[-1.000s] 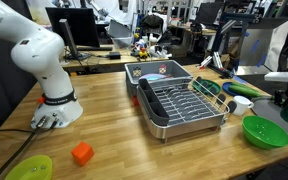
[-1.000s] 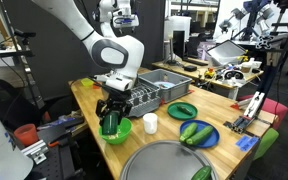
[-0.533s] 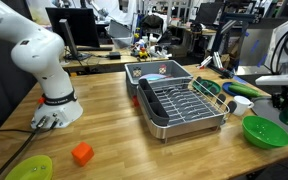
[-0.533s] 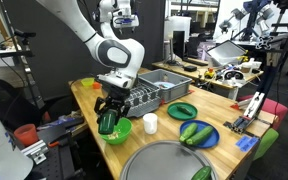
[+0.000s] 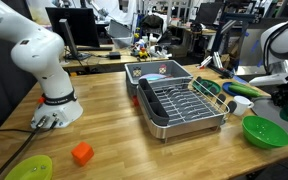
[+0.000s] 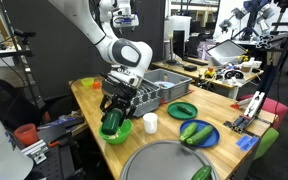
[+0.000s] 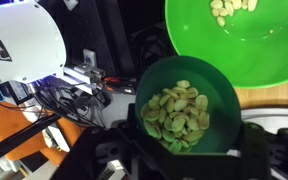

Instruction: Pour the contents of the green cup into the green bowl

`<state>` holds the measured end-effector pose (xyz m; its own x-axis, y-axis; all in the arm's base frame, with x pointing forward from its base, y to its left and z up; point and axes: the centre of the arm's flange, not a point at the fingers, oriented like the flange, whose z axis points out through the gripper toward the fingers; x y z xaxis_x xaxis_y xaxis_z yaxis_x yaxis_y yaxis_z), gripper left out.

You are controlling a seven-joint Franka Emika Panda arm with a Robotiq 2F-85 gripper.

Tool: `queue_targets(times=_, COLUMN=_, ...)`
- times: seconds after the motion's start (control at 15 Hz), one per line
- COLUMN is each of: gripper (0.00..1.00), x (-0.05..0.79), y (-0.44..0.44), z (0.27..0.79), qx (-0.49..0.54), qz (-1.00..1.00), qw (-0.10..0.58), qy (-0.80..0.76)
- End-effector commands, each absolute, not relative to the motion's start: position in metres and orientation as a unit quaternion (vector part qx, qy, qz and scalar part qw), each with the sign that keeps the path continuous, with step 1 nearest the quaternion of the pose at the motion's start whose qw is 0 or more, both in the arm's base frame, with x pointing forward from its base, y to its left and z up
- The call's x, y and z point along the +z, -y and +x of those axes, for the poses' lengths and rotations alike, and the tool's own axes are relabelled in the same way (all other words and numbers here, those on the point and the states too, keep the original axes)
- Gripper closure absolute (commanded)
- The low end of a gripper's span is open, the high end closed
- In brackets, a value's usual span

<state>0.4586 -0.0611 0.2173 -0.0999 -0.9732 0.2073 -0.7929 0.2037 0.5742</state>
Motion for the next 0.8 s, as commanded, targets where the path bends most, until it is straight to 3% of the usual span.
queue_targets(times=0.0, gripper=0.48, x=0.217, y=0.058, z=0.470, qx=-0.168, qz=0.585, qw=0.328, qy=0.723)
queue_targets(times=0.6, gripper=0.48, x=0.214, y=0.045, z=0.485, qx=-0.180, qz=0.575, qw=0.364, qy=0.711)
queue_targets(times=0.67, gripper=0.23, x=0.215, y=0.047, z=0.477, qx=-0.180, qz=0.580, qw=0.350, qy=0.714)
queue_targets(times=0.73, gripper=0.23, x=0.214, y=0.046, z=0.480, qx=-0.179, qz=0.580, qw=0.349, qy=0.713)
